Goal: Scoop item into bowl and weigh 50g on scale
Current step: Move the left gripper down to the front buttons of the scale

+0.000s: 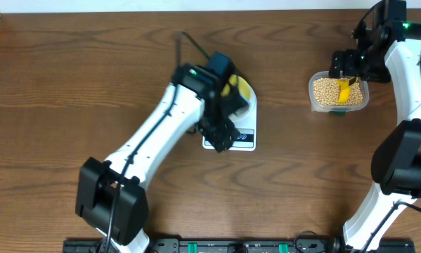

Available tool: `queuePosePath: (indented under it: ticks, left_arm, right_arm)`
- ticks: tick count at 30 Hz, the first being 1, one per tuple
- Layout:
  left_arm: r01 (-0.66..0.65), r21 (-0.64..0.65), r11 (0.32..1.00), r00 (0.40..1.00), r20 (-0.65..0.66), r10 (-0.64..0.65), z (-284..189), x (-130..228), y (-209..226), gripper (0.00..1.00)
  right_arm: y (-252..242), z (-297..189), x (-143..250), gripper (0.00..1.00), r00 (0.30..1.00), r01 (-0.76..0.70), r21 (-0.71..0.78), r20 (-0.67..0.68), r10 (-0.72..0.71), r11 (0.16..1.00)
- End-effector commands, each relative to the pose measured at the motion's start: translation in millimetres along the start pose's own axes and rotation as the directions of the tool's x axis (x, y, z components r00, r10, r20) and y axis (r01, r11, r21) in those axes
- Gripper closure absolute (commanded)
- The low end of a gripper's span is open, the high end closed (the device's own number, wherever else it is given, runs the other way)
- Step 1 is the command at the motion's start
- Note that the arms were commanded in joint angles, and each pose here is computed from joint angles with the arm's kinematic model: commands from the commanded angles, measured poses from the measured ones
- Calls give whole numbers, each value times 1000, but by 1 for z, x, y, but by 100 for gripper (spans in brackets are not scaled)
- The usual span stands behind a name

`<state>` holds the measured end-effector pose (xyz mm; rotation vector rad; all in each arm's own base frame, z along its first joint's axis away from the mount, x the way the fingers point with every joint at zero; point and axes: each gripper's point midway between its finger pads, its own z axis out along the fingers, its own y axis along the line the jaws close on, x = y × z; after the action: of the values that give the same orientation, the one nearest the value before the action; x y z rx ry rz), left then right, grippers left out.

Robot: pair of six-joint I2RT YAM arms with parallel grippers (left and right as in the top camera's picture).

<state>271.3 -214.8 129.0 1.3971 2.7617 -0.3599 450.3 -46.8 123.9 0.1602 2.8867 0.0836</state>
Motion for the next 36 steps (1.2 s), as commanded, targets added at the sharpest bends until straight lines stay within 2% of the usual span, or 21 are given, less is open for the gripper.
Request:
queuePosePath:
  ticks: [1,3,5,7,12,16,19,21,23,26,30,33,36]
  left_arm:
    - [-188,-22,982,982,-7,188,10,-5,-2,2]
    - [-195,-91,977,980,10,197,10,-14,9,2]
    - [-134,-68,989,990,30,136,10,-16,5,2]
    - [-142,-19,990,988,51,143,11,-18,-4,2]
    - [-413,90,906,910,12,414,21,5,-20,2]
    - [-452,130,882,889,-11,457,30,17,-23,2]
    - [-477,71,876,872,-82,482,42,21,-7,2]
    - [-508,-41,860,849,-194,492,48,26,17,2]
    - [-531,-80,843,824,-282,492,49,35,25,2]
    - [-563,-15,826,807,-222,547,60,31,6,2]
    - [-714,140,686,675,-123,728,69,40,-19,2]
    - [-756,168,632,623,-109,774,71,45,-22,2]
    - [-805,189,562,569,-21,822,71,39,-32,2]
  right_arm:
    - [0,-1,-4,1,1000,3,-5,9,-3,1000]
    - [0,-1,-4,1,1000,3,-5,9,-3,1000]
    - [0,-1,-4,1,1000,3,-5,9,-3,1000]
    - [0,-1,-4,1,1000,3,-5,9,-3,1000]
    - [0,-1,-4,1,1000,3,-5,9,-3,1000]
    - [0,-1,-4,1,1000,3,-5,9,-3,1000]
    - [0,-1,-4,1,1000,3,-5,9,-3,1000]
    - [0,-1,-4,1,1000,3,-5,9,-3,1000]
    - [0,-1,-4,1,1000,3,-5,9,-3,1000]
    - [0,-1,-4,1,1000,3,-5,9,-3,1000]
    - [0,-1,-4,1,1000,3,-5,9,-3,1000]
    - [0,-1,-4,1,1000,3,-5,9,-3,1000]
    - [0,-1,-4,1,1000,3,-5,9,-3,1000]
